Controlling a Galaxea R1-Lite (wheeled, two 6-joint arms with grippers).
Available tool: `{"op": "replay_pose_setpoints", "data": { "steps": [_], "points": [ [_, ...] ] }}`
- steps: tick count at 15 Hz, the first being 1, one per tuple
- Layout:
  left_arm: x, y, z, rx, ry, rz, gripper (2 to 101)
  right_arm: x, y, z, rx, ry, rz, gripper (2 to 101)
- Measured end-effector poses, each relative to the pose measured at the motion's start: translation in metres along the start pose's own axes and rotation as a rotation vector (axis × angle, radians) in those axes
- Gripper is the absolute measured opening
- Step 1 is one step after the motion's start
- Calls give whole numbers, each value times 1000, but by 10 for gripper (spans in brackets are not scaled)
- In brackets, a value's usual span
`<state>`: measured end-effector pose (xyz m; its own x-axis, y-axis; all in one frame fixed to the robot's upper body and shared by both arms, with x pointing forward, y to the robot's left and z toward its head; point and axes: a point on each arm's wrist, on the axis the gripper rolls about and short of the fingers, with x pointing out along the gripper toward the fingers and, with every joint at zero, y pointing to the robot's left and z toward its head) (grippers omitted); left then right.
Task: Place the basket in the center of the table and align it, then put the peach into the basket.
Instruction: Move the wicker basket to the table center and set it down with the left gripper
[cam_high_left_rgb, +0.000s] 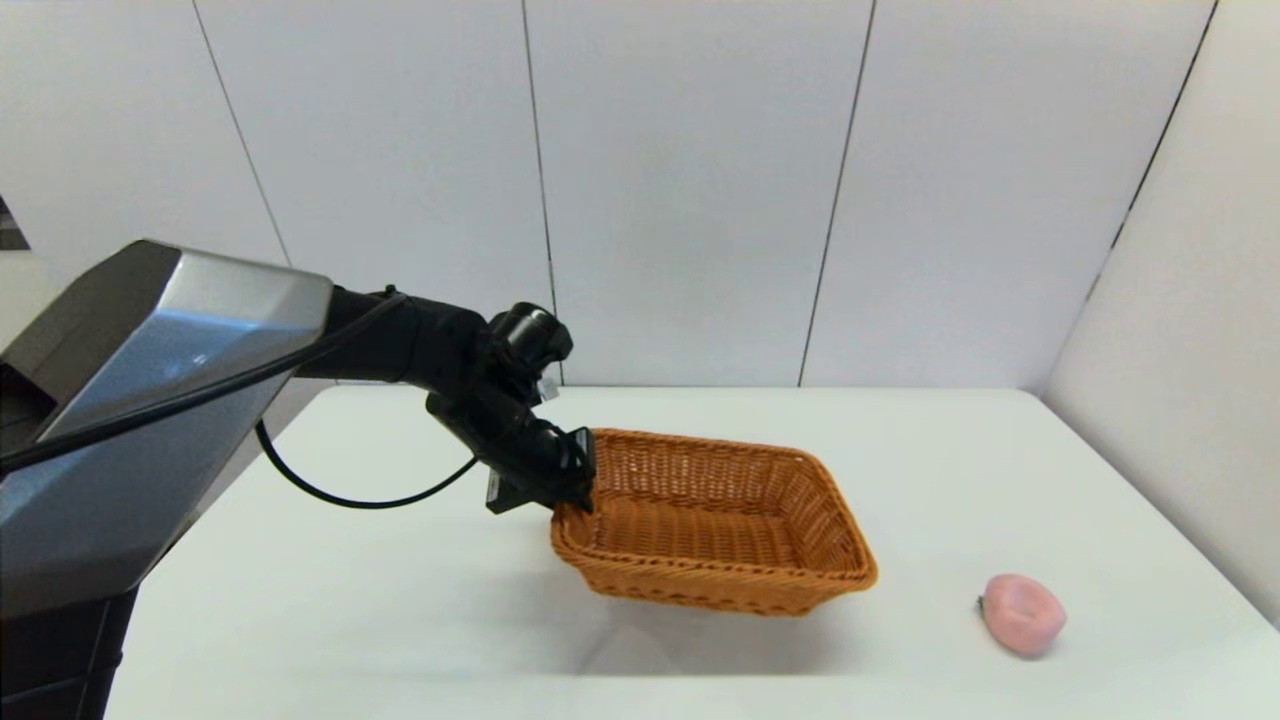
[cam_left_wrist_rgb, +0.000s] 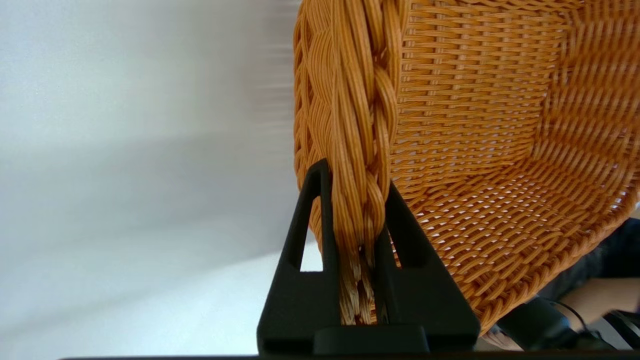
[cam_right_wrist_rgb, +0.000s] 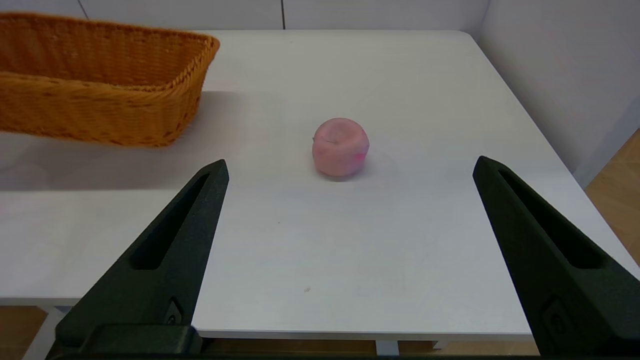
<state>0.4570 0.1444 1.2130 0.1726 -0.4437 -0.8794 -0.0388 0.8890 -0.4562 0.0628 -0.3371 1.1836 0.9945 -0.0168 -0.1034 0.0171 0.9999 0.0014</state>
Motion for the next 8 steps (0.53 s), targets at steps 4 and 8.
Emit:
{"op": "replay_pose_setpoints", "data": {
  "steps": [4,8],
  "points": [
    [20,10,-2,-6,12,50,248,0,0,0,-2,1,0,971],
    [18,12,-2,-6,9,50,535,0,0,0,-2,1,0,971]
  ]
}}
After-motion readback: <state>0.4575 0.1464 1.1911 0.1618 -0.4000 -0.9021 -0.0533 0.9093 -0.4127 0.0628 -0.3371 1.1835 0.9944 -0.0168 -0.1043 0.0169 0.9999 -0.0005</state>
